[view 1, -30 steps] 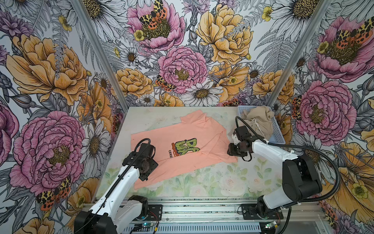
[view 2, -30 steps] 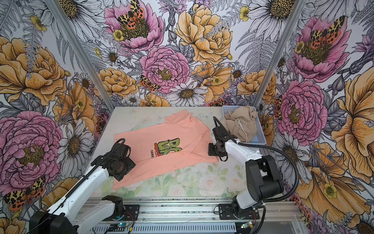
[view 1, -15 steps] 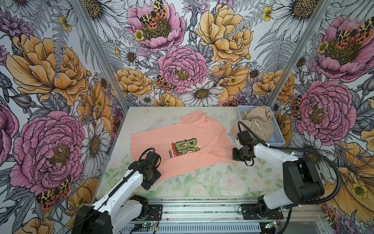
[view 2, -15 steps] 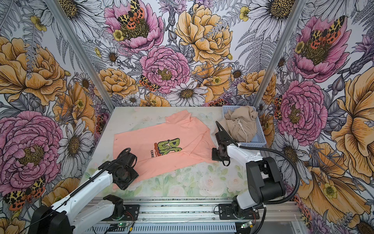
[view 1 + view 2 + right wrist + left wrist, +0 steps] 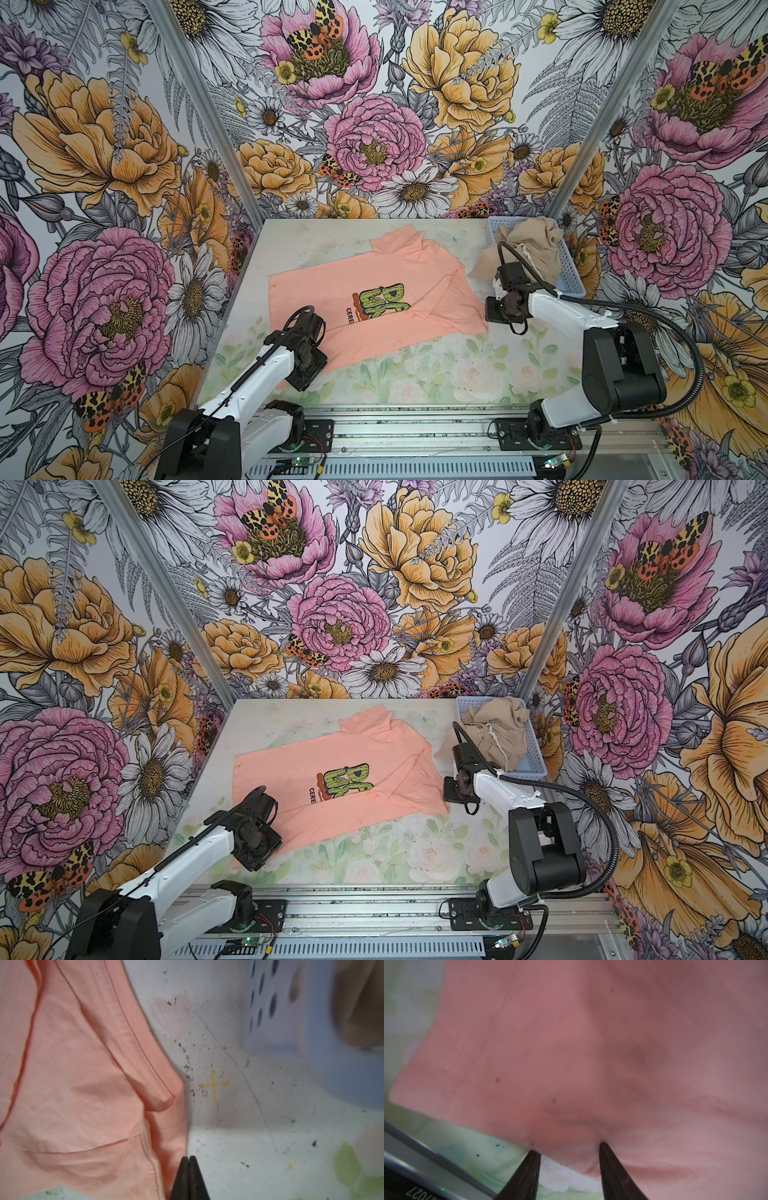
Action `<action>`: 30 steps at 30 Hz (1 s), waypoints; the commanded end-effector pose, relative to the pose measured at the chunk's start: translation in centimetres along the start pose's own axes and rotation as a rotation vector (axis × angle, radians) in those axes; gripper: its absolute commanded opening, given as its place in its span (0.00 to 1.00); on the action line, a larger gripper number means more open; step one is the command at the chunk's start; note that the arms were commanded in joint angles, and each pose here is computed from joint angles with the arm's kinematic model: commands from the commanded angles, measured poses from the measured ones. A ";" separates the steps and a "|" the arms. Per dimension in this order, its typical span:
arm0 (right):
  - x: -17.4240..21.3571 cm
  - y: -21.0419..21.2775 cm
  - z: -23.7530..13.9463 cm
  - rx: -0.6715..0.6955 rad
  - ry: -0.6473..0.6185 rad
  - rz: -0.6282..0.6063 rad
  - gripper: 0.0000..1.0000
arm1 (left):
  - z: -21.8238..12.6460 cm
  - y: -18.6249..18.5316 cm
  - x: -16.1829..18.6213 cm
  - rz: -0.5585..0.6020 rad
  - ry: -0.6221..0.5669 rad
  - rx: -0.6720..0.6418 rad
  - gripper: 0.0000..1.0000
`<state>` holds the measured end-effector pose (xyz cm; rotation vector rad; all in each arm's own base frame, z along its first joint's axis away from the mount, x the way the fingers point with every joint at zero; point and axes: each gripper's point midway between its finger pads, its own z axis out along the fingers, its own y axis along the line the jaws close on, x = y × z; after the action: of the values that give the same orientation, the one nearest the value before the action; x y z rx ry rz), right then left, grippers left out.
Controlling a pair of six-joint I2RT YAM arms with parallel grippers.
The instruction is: Fold and stack the mixed laundry pile
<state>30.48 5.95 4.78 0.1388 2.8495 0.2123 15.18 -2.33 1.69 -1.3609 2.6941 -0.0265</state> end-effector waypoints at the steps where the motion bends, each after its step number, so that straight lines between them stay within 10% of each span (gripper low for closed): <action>1: 0.2 1.4 -0.9 -0.085 -0.008 -0.003 0.23 | -0.1 -0.6 -0.2 -0.004 0.000 0.036 0.44; 7: 1.3 3.1 -1.3 -0.195 -0.003 0.020 0.42 | 0.3 -0.5 -0.3 -0.023 0.013 0.037 0.44; 22: 2.8 3.7 -0.1 -0.232 0.038 0.006 0.47 | 0.5 0.4 -1.6 -0.077 -0.001 0.008 0.40; 30: 2.7 2.4 0.0 -0.167 0.025 0.006 0.00 | 0.7 0.7 -2.0 -0.086 -0.008 -0.013 0.37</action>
<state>27.71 9.30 4.14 0.1135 2.8647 0.5094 15.70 -0.94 1.63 -1.4877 2.6408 -0.0461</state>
